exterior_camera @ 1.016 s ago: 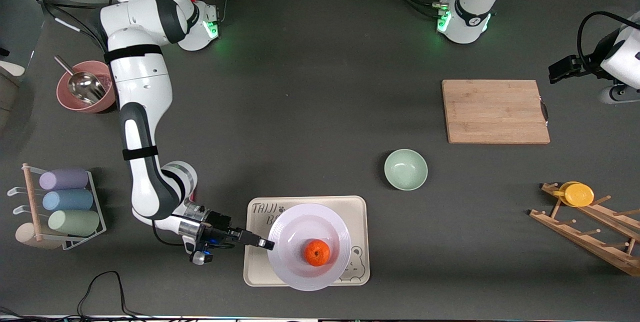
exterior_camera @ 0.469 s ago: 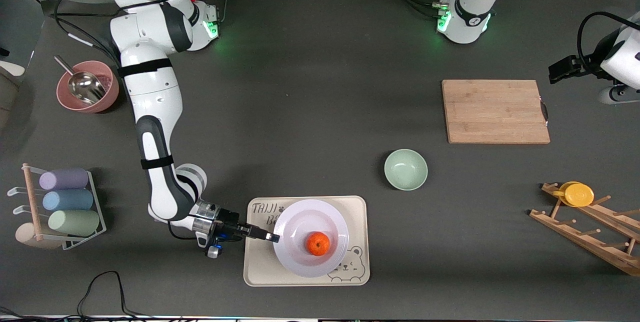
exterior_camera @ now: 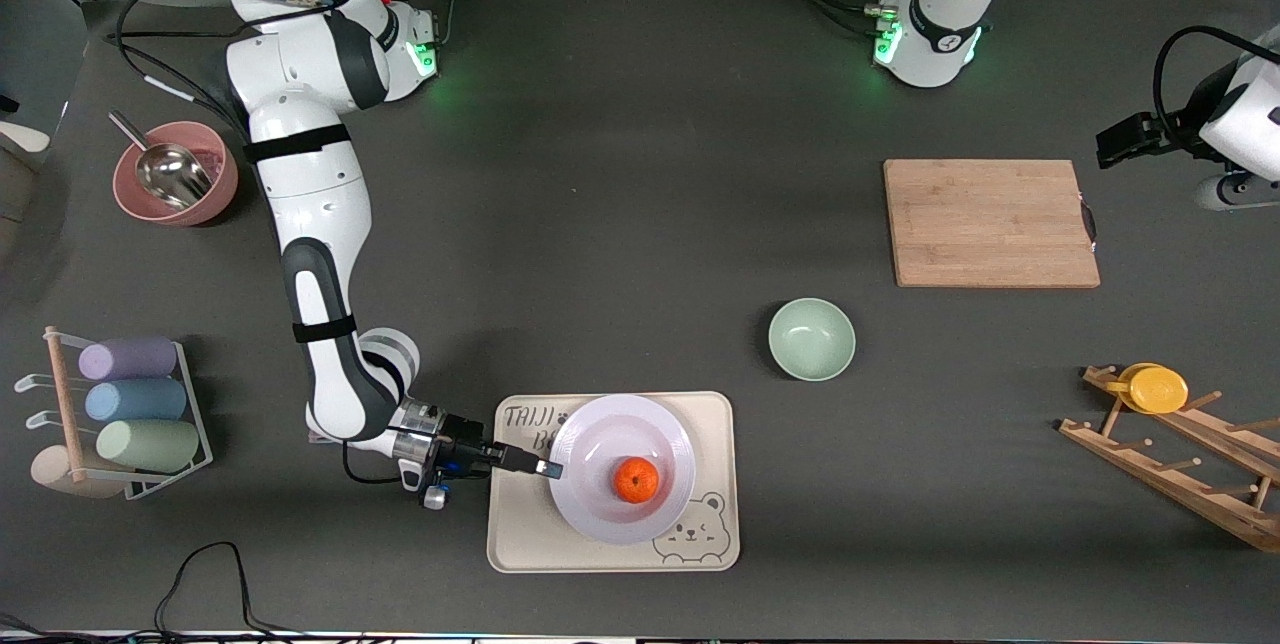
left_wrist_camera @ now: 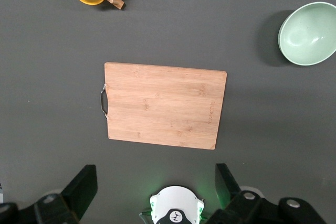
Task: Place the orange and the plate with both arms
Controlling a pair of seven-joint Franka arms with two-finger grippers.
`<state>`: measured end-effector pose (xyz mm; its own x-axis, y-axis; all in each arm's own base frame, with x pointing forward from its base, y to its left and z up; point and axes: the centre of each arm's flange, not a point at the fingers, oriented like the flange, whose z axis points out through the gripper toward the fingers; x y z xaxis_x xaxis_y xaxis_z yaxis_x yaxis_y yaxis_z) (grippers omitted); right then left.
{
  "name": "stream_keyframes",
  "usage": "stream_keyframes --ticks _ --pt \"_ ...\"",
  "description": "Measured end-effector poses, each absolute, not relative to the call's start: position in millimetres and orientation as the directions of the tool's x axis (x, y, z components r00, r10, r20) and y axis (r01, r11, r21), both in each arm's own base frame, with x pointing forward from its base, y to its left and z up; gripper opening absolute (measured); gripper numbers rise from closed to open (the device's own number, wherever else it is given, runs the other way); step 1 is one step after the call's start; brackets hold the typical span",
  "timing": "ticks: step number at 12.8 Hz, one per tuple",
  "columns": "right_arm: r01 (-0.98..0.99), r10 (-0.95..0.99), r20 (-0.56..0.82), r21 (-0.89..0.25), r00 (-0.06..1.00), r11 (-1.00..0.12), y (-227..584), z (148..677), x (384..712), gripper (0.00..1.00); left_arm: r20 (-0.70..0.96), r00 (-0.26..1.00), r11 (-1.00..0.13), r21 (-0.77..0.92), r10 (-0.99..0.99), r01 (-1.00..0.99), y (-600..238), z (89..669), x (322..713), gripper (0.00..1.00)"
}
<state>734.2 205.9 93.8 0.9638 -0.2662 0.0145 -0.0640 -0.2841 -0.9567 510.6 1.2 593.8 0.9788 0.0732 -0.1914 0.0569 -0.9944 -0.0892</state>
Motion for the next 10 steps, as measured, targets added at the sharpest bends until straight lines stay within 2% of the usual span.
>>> stream_keyframes --ticks 4,5,8,10 --pt "-0.046 -0.244 0.032 -0.951 0.969 -0.307 204 98 736 0.8 -0.189 0.979 -0.994 -0.089 0.072 0.055 0 595 511 1.0" --pt "-0.041 -0.235 0.039 -0.945 0.971 -0.324 200 102 738 0.89 -0.188 0.98 -0.995 -0.089 0.071 0.055 0 595 511 1.0" --pt "-0.08 -0.218 0.01 -0.913 0.976 -0.401 174 126 744 0.89 -0.185 0.98 -0.995 -0.089 0.07 0.054 -1 597 511 1.0" --pt "-0.109 -0.202 -0.015 -0.877 0.979 -0.468 148 164 748 0.9 -0.182 0.981 -0.995 -0.089 0.07 0.055 -1 598 511 1.0"
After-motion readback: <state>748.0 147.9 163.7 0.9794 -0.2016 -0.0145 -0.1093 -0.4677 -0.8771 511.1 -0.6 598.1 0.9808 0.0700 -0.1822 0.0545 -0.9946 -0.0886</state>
